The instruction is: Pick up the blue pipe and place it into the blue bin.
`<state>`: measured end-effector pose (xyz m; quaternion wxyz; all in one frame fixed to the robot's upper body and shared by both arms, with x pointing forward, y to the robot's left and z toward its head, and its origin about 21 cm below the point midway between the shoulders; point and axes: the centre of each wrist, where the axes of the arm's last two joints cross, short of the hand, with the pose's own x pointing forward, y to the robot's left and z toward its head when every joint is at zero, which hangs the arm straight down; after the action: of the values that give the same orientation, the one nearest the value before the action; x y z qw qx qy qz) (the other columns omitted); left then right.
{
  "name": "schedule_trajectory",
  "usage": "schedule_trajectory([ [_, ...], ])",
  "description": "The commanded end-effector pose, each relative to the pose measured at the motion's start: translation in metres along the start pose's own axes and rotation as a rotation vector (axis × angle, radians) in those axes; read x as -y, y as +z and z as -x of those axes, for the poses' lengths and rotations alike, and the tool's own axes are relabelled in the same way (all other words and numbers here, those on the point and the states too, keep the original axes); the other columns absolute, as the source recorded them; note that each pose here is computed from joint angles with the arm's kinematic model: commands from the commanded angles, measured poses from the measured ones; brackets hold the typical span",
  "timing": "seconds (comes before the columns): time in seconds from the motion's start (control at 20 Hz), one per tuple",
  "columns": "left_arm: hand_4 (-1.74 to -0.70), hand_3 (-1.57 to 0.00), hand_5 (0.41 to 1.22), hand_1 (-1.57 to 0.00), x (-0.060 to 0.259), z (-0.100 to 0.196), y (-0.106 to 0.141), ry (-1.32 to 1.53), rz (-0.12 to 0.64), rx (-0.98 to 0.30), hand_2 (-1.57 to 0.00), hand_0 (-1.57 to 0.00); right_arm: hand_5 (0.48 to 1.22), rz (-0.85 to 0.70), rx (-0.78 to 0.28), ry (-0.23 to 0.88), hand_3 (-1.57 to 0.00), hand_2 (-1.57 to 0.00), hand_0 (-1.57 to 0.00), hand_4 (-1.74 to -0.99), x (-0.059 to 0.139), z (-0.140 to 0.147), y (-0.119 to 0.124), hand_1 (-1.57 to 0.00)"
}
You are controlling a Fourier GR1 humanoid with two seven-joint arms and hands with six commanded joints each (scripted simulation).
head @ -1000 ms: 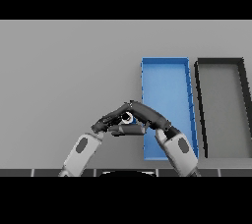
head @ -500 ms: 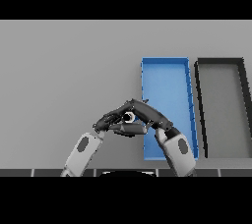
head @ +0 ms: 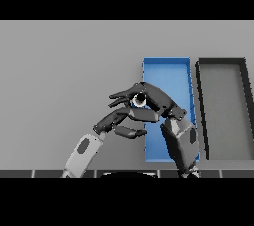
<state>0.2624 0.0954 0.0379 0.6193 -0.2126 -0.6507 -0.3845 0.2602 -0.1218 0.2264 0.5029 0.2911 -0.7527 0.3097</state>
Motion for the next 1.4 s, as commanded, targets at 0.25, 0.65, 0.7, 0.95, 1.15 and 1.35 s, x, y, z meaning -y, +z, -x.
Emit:
schedule_trajectory([
  [0.25,-0.95,0.0,0.468,0.0,-0.001,-0.002,0.008,-0.016,0.002,0.034,0.0,0.0,1.221,0.179,0.115,0.0,-1.57,-1.57,-1.57,-1.498,0.051,-0.059,-0.01,-1.57],
  [0.65,-0.95,0.0,0.472,0.0,-0.003,-0.002,0.015,-0.009,-0.018,0.013,0.0,0.0,1.221,0.489,-0.073,0.095,-1.57,-1.57,-1.57,-1.499,0.114,-0.036,0.034,-1.57],
  [0.7,-0.95,0.0,0.47,0.0,-0.006,-0.003,0.012,-0.014,-0.025,0.003,0.0,0.0,1.221,0.518,-0.105,0.102,-1.57,-1.57,-1.57,-1.499,0.118,-0.03,0.038,-1.57],
  [0.95,-0.94,0.0,0.46,0.0,-0.008,0.0,0.015,-0.02,-0.03,0.022,0.0,0.0,1.221,0.632,-0.301,0.086,-1.57,-1.57,-1.57,-1.5,0.125,0.012,0.073,-1.57],
  [1.15,-0.93,0.0,0.463,0.0,-0.007,0.0,0.015,-0.038,-0.038,0.036,0.0,0.0,1.221,0.735,-0.47,0.047,-1.57,-1.57,-1.57,-1.5,0.123,0.047,0.097,-1.57],
  [1.35,-0.93,0.0,0.467,0.0,-0.008,0.001,0.012,-0.046,-0.048,0.032,0.0,0.0,1.221,0.819,-0.608,-0.016,-1.57,-1.57,-1.57,-1.499,0.109,0.075,0.117,-1.57],
])
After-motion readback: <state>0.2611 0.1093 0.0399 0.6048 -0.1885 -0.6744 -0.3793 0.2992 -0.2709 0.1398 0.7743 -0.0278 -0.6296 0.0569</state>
